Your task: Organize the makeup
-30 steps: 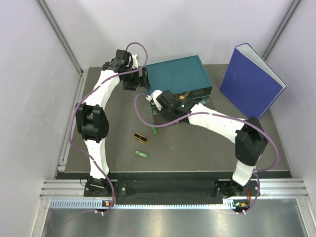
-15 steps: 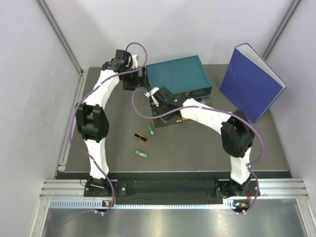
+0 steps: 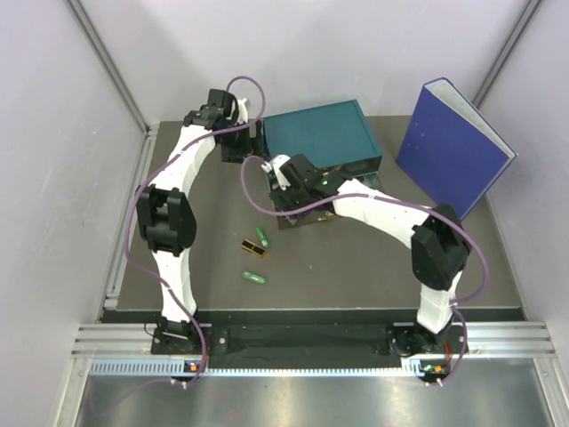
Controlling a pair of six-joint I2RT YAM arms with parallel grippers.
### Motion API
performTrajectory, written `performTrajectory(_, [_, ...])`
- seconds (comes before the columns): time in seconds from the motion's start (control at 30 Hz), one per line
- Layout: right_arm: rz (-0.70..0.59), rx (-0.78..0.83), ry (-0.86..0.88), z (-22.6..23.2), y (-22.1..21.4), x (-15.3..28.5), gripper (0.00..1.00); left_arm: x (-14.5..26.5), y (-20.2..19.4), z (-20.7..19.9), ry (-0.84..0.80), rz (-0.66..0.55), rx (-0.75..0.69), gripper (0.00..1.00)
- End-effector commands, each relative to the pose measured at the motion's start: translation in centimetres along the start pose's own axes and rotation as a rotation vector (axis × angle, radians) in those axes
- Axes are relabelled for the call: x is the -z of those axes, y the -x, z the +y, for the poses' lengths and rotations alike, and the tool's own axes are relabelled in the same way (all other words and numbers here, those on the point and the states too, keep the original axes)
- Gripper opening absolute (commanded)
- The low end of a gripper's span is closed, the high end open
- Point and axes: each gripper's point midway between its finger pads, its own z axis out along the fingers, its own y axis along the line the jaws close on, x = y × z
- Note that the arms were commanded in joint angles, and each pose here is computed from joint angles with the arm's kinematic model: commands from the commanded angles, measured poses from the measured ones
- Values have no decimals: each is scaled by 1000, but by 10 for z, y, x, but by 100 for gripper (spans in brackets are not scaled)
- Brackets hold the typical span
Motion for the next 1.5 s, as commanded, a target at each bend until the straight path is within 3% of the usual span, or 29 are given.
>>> performTrajectory(0.0, [-163,27,213,42,36,37,63,4,-8,29,88,44,5,99])
performTrajectory(0.43, [71,254,557,157,-22,26,53,1,-8,28,81,51,16,99])
performTrajectory(0.87, [144,344,666,217,-44,35,53,1,-14,30,71,72,32,99])
performTrajectory(1.1, [208,366,640,234,-60,14,51,2,-14,28,64,72,32,99])
performTrajectory(1.47, [253,383,473,219,-79,-28,27,4,-15,25,48,74,26,99])
